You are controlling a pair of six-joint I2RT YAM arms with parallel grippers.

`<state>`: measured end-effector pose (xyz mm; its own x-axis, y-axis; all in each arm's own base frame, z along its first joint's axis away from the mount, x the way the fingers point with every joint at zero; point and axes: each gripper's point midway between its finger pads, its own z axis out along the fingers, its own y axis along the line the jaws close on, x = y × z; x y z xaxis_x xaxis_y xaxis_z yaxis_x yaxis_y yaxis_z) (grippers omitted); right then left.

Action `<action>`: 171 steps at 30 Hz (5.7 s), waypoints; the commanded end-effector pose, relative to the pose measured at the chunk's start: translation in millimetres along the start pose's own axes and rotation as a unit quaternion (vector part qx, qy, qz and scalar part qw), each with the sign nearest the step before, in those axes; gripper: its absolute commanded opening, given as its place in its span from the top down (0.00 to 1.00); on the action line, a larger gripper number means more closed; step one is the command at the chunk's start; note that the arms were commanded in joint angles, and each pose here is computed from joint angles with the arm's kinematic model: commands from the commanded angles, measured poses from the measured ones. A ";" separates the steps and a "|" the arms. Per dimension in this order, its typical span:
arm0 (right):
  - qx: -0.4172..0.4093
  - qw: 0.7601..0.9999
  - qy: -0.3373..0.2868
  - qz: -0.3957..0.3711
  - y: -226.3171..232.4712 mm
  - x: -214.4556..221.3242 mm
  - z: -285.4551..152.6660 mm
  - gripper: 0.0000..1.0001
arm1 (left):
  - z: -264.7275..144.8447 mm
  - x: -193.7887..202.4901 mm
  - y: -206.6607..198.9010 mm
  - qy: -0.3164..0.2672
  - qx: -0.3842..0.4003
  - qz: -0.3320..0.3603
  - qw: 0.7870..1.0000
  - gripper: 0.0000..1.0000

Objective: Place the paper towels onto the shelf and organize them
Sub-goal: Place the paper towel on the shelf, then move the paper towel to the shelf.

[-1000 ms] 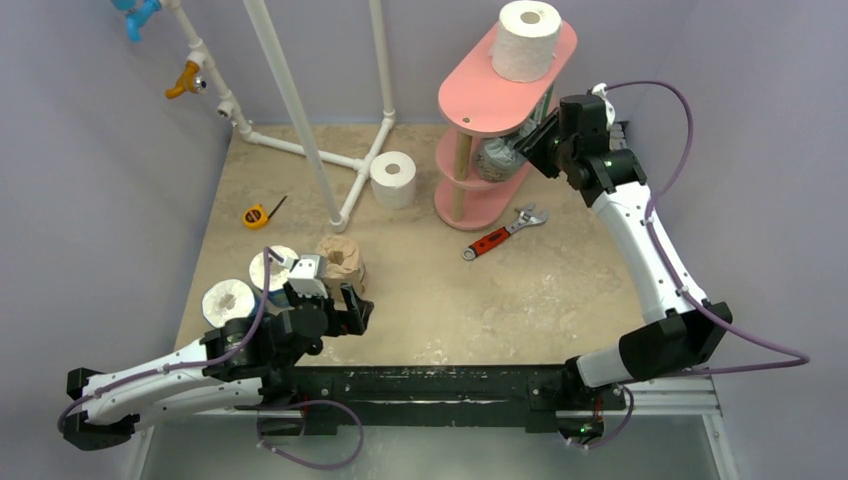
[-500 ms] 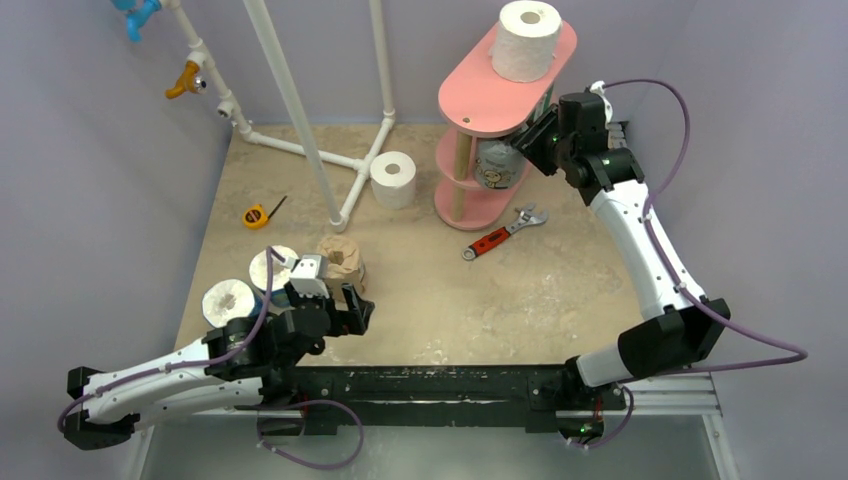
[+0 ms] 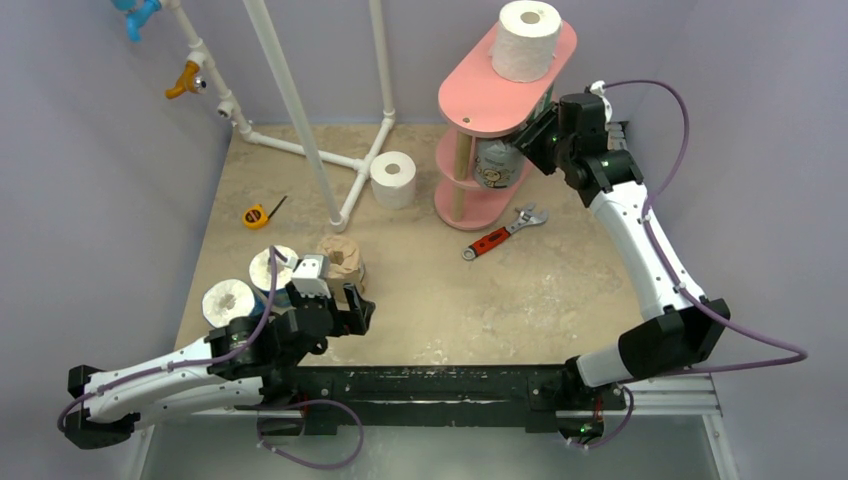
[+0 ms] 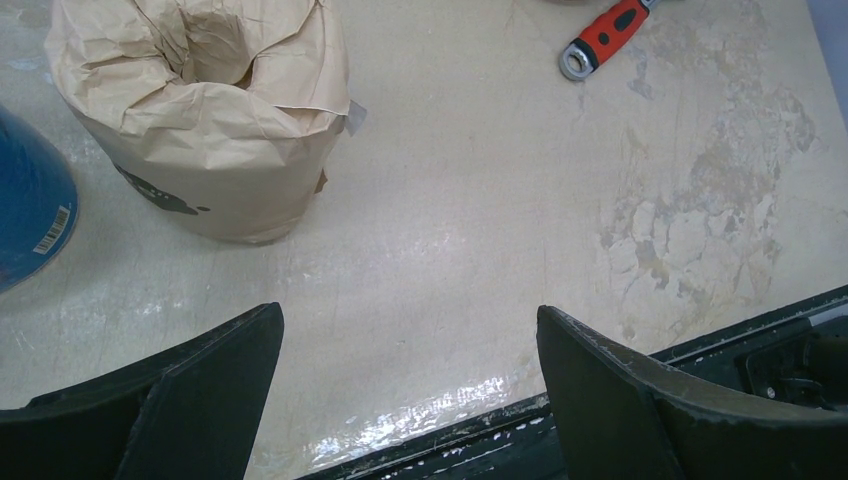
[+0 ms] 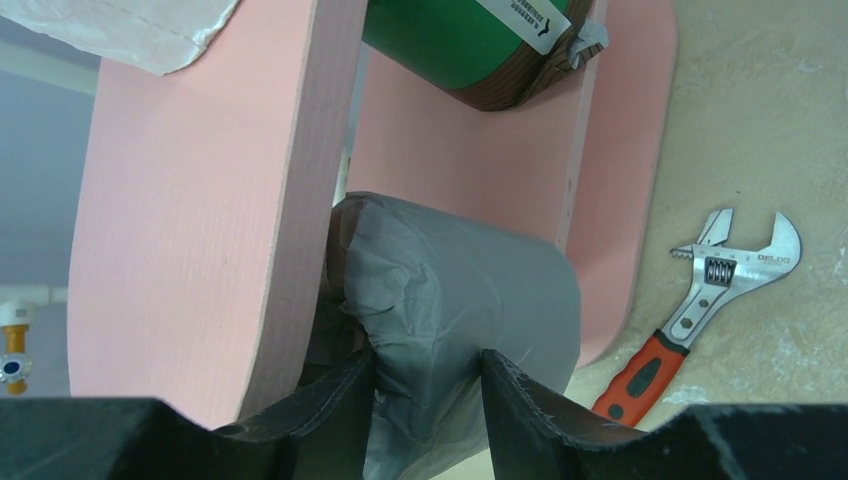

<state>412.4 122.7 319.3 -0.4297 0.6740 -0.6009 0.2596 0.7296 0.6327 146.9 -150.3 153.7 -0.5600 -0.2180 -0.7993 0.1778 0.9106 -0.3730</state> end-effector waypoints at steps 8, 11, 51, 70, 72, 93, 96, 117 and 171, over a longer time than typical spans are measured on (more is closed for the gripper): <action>-0.050 0.998 0.002 0.029 3.3 12.4 4.2 0.57 | 2.7 -1.2 -3.9 -0.004 0.001 -0.007 1.000 0.03; -0.060 0.998 -0.005 0.037 6.1 11.2 4.5 0.56 | 2.4 -0.4 -2.0 -0.003 -0.001 -0.007 1.000 0.03; -0.055 0.998 -0.041 -0.012 4.7 -14.1 -31.2 0.31 | 0.9 -1.5 -2.5 0.000 -0.003 -0.008 1.000 0.03; 0.041 0.970 -0.236 -0.035 -66.1 -63.9 -111.7 0.23 | -3.3 -12.6 -5.6 -0.017 0.011 0.002 1.000 0.03; 0.041 0.966 -0.253 -0.030 -74.7 -59.9 -94.4 0.20 | -2.1 -12.9 -10.0 -0.014 0.014 0.008 1.000 0.03; -0.111 0.914 -0.358 -0.156 -68.0 -74.4 38.2 0.17 | -0.6 -23.0 -10.1 -0.027 -0.005 0.019 0.999 0.03; -0.125 0.915 -0.352 -0.154 -74.0 -82.7 48.9 0.17 | 0.0 -23.6 -8.3 -0.029 -0.011 0.022 0.999 0.03; -0.225 0.909 -0.311 -0.163 -42.3 -90.1 91.9 0.19 | 4.1 -33.7 -10.8 -0.039 -0.031 0.060 0.997 0.01; -0.139 0.925 -0.329 -0.129 -68.3 -77.0 -46.6 0.14 | 3.5 -23.3 -26.2 -0.014 0.024 0.013 1.000 0.02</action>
<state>426.4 14.2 350.0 0.2064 0.4688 -0.8589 -0.0665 0.8825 0.4657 160.2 -161.4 175.8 -0.5214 -0.1497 -0.8401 0.2196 0.9278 -0.3017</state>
